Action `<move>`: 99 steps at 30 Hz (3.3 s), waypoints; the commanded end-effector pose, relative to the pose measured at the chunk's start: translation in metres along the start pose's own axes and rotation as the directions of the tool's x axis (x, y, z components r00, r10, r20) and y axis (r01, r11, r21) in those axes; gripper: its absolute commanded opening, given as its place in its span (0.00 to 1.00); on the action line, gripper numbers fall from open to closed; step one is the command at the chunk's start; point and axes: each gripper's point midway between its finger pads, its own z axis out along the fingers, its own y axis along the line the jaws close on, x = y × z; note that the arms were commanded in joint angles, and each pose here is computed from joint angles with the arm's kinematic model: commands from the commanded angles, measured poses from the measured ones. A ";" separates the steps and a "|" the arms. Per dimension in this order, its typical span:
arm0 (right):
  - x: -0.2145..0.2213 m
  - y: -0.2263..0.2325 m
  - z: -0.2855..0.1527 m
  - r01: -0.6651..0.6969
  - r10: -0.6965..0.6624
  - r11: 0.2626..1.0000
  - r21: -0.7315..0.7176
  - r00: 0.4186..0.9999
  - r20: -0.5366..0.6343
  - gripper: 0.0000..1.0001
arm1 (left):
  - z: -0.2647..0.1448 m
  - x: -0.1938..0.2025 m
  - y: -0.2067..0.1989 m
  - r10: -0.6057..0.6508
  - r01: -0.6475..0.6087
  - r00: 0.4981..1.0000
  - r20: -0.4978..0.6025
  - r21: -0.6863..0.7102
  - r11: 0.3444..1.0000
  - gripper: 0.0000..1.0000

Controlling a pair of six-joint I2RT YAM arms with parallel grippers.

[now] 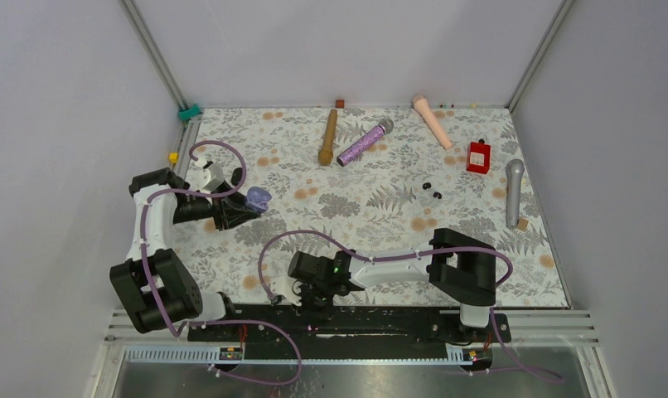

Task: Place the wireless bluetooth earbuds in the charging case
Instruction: Pick up the earbud from the center of the board, then place the earbud in the charging case.

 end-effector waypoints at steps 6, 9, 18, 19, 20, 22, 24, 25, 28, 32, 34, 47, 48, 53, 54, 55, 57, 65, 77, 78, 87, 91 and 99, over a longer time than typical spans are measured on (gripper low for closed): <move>-0.024 0.008 -0.009 0.041 -0.041 0.999 -0.011 0.998 0.055 0.03 | 0.002 -0.009 -0.005 -0.006 0.006 0.998 0.057 -0.002 1.000 0.00; -0.029 0.008 -0.013 0.049 -0.048 0.999 -0.006 0.997 0.055 0.00 | 0.003 -0.009 -0.005 -0.008 0.008 0.998 0.056 0.002 1.000 0.00; -0.065 -0.012 -0.089 0.121 -0.144 0.974 0.192 0.983 0.112 0.00 | 0.011 -0.007 -0.013 0.006 -0.008 0.999 0.054 0.045 0.999 0.00; -0.069 -0.017 -0.101 0.119 -0.149 0.968 0.220 0.981 0.127 0.00 | 0.013 -0.006 -0.014 0.005 -0.008 0.998 0.056 0.050 0.999 0.00; -0.072 -0.023 -0.115 0.117 -0.157 0.960 0.256 0.977 0.144 0.00 | 0.014 -0.007 -0.015 0.008 -0.011 0.998 0.059 0.054 0.998 0.00; -0.079 -0.036 -0.143 0.098 -0.163 0.943 0.320 0.970 0.183 0.00 | 0.016 -0.007 -0.017 0.006 -0.010 0.998 0.063 0.066 0.998 0.00; -0.086 -0.053 -0.176 0.053 -0.156 0.917 0.395 0.959 0.235 0.00 | 0.019 -0.006 -0.018 0.003 -0.008 0.998 0.063 0.083 0.997 0.00; -0.089 -0.058 -0.192 0.031 -0.156 0.904 0.426 0.953 0.260 0.00 | 0.021 -0.006 -0.020 0.000 -0.006 0.998 0.064 0.092 0.996 0.00; -0.101 -0.065 -0.234 -0.012 -0.170 0.874 0.485 0.929 0.330 0.00 | 0.029 -0.004 -0.027 -0.002 -0.007 0.998 0.068 0.134 0.991 0.00; -0.120 -0.071 -0.274 -0.054 -0.194 0.833 0.551 0.903 0.383 0.00 | 0.043 -0.001 -0.037 -0.037 0.019 0.996 0.087 0.199 0.980 0.00; -0.127 -0.077 -0.289 -0.080 -0.197 0.808 0.583 0.897 0.396 0.00 | 0.051 0.001 -0.041 -0.063 0.039 0.994 0.093 0.238 0.970 0.00; -0.148 -0.086 -0.285 -0.229 -0.064 0.841 0.491 0.858 0.510 0.00 | 0.079 0.016 -0.049 -0.179 0.144 0.982 0.066 0.353 0.924 0.00; -0.149 -0.086 -0.283 -0.231 -0.057 0.847 0.479 0.857 0.513 0.00 | 0.079 0.015 -0.050 -0.170 0.133 0.983 0.074 0.352 0.926 0.00; -0.153 -0.088 -0.275 -0.250 -0.024 0.859 0.448 0.853 0.522 0.00 | 0.079 0.017 -0.058 -0.122 0.083 0.988 0.090 0.357 0.931 0.00; -0.154 -0.088 -0.275 -0.256 -0.017 0.859 0.443 0.851 0.525 0.00 | 0.079 0.018 -0.059 -0.111 0.070 0.989 0.095 0.359 0.931 0.00; -0.155 -0.089 -0.274 -0.260 -0.012 0.861 0.438 0.849 0.528 0.00 | 0.079 0.019 -0.061 -0.107 0.065 0.990 0.096 0.362 0.930 0.00; -0.157 -0.089 -0.270 -0.265 0.003 0.868 0.421 0.849 0.529 0.00 | 0.079 0.018 -0.063 -0.099 0.056 0.990 0.101 0.363 0.930 0.00; -0.159 -0.091 -0.255 -0.283 0.048 0.881 0.379 0.851 0.524 0.00 | 0.078 0.016 -0.065 -0.090 0.045 0.990 0.107 0.363 0.931 0.00; -0.157 -0.093 -0.237 -0.267 0.050 0.883 0.387 0.871 0.489 0.00 | 0.077 0.014 -0.067 -0.086 0.041 0.990 0.108 0.362 0.931 0.00; -0.157 -0.093 -0.237 -0.267 0.049 0.882 0.388 0.872 0.487 0.00 | 0.077 0.014 -0.067 -0.087 0.042 0.990 0.108 0.364 0.931 0.00; -0.156 -0.095 -0.230 -0.260 0.049 0.882 0.393 0.880 0.473 0.00 | 0.077 0.013 -0.067 -0.087 0.042 0.990 0.108 0.364 0.931 0.00; -0.154 -0.096 -0.226 -0.257 0.051 0.884 0.391 0.883 0.466 0.00 | 0.077 0.013 -0.067 -0.089 0.044 0.990 0.107 0.364 0.930 0.00; -0.150 -0.097 -0.222 -0.256 0.053 0.883 0.393 0.887 0.459 0.00 | 0.077 0.015 -0.067 -0.089 0.046 0.991 0.101 0.366 0.930 0.00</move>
